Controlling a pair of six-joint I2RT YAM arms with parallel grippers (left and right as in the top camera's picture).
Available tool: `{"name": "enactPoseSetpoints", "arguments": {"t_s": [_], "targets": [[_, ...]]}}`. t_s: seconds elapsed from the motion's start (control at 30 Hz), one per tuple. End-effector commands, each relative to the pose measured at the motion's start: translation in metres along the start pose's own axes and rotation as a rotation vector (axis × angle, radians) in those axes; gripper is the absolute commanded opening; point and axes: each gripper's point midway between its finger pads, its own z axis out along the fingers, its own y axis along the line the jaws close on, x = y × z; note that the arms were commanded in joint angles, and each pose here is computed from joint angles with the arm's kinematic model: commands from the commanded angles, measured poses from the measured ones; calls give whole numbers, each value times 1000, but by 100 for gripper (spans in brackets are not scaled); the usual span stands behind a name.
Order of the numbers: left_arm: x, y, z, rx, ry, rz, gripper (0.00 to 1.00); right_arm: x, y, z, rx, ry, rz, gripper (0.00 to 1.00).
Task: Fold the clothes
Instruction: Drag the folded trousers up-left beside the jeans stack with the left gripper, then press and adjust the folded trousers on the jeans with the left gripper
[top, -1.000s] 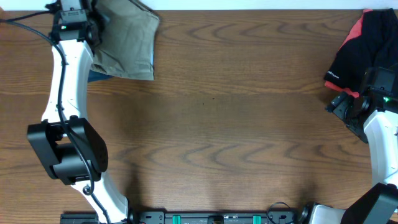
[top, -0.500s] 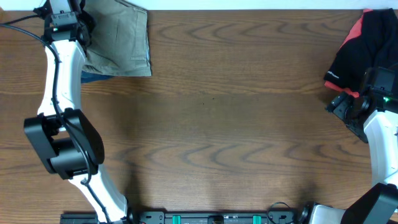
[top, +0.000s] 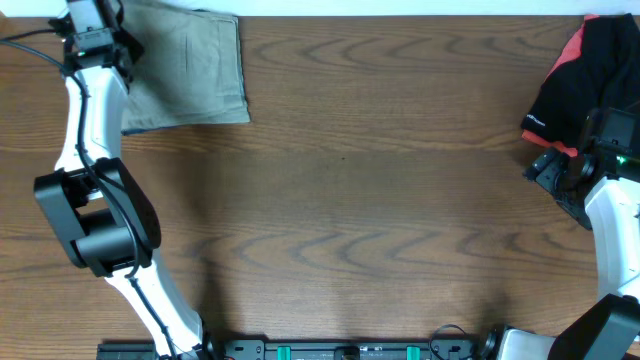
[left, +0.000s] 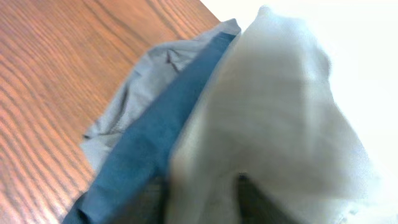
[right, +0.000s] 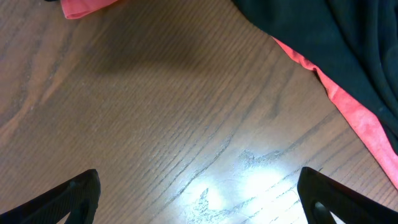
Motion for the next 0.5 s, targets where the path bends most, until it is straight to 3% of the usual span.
{"name": "enactPoseSetpoints", "arguments": {"t_s": [0.0, 0.17, 0.27, 0.37, 0.47], "targets": [[-12, 10, 2, -25, -20, 53, 50, -5, -2, -4, 1, -19, -3, 99], [-11, 5, -9, 5, 2, 119, 51, -5, -2, -4, 1, -19, -3, 99], [-8, -17, -21, 131, 42, 117, 50, -5, -2, -4, 1, -19, -3, 99], [3, -40, -31, 267, 105, 119, 33, -5, -2, -4, 0, -19, -3, 99], [21, -48, -33, 307, 176, 127, 30, -5, -2, -4, 1, -19, -3, 99]]}}
